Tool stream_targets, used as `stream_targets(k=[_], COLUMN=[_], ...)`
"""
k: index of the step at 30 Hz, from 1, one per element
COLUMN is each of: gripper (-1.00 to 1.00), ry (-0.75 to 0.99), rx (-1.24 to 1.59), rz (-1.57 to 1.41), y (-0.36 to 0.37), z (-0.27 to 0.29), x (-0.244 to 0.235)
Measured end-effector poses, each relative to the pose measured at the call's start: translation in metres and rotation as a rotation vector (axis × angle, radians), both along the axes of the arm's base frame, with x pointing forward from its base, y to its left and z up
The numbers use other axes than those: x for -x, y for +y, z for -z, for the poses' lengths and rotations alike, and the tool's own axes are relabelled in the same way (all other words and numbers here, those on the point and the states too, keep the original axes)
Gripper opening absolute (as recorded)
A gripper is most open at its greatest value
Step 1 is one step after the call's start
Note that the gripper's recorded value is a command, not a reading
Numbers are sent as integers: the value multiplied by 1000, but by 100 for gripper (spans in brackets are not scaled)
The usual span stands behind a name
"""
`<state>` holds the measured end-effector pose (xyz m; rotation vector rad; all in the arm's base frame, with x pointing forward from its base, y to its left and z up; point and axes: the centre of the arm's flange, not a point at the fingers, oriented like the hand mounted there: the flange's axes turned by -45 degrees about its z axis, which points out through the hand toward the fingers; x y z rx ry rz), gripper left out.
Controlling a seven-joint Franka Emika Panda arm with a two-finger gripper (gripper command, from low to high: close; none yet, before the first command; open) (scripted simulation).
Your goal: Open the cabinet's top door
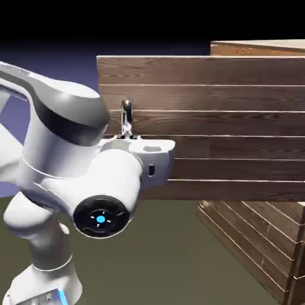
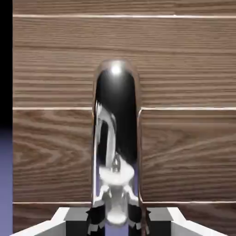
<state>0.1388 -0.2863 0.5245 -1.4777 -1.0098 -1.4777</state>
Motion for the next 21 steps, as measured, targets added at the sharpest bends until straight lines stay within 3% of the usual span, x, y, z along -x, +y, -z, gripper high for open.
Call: stream_targets(k=[9,21], gripper=[-100,-100], ry=[0,1], rx=[0,1], rz=[-142,-214], y=[-63,-94], z=[0,0], x=[-2,-7])
